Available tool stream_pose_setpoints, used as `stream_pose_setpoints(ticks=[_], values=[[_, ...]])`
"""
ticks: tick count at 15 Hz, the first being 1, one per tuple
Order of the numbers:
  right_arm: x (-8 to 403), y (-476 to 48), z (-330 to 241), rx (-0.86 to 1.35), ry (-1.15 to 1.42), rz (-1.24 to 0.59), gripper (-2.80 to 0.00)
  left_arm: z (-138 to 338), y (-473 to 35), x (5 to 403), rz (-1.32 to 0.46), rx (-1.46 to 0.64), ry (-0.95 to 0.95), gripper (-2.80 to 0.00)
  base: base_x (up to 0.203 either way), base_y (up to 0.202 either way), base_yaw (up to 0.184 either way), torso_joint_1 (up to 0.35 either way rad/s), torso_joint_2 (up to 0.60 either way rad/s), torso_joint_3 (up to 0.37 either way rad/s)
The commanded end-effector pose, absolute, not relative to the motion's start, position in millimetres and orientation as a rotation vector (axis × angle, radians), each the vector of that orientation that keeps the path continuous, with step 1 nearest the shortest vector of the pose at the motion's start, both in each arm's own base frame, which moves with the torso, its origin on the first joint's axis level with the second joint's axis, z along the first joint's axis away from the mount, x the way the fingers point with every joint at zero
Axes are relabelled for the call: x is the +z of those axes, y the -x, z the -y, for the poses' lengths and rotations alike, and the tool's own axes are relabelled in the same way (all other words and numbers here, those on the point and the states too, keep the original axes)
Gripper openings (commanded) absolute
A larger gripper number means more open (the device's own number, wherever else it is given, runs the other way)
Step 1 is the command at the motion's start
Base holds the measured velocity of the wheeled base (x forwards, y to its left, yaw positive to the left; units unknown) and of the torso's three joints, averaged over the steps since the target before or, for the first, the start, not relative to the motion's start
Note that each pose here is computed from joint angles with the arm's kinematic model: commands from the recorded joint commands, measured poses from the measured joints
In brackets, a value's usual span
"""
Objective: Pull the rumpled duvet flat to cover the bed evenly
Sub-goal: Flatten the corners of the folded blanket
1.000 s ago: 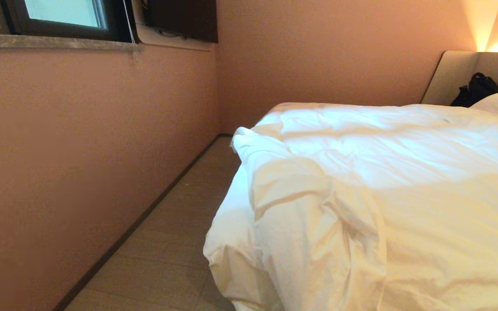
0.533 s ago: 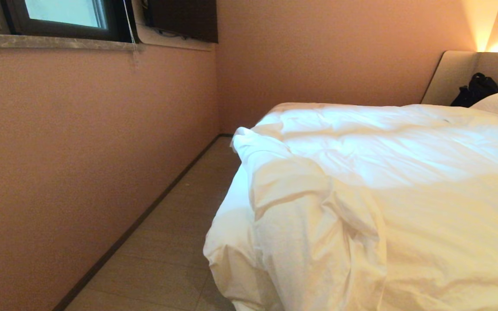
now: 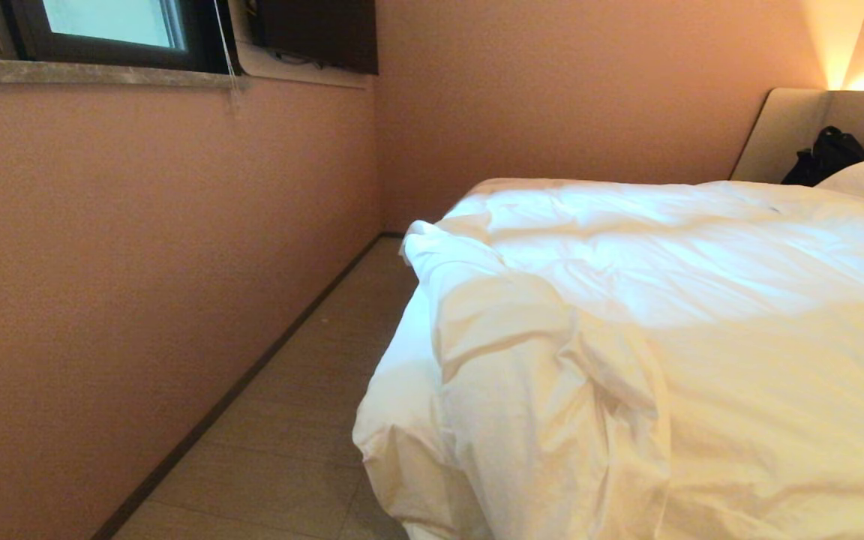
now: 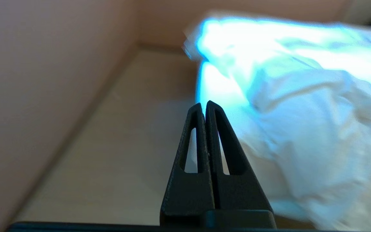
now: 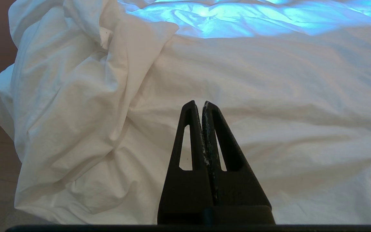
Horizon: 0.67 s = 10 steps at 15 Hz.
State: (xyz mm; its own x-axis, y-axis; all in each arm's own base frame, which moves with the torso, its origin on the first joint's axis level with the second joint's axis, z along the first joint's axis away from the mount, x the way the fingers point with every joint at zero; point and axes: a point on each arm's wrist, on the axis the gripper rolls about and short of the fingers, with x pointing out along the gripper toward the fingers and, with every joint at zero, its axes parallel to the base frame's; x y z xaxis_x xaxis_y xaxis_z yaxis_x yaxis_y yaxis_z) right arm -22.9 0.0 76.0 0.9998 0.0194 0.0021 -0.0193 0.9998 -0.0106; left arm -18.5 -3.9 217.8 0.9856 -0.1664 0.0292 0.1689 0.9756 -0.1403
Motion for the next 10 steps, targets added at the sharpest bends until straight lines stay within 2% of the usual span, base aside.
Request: stream_pose_setpoints(ticks=[1,5,10], values=[[76.1,22.9,0.0,0.02,0.011,0.003,-2.8,5.0,-34.2,240.7,-0.16,-0.212,0.179,-2.8,0.0,0.0,0.0,0.0,0.0,0.0],[76.1,22.9,0.0,0.02,0.011,0.003,-2.8,7.0,-105.9,278.6,-0.274,-0.312,0.215,-2.8,0.0,0.0,0.0,0.0,0.0,0.0],[76.1,22.9,0.0,0.02,0.011,0.003,-2.8,10.1,-202.4,286.1,-0.413,-0.46,0.268,-2.8,0.0,0.0,0.0,0.0,0.0,0.0]])
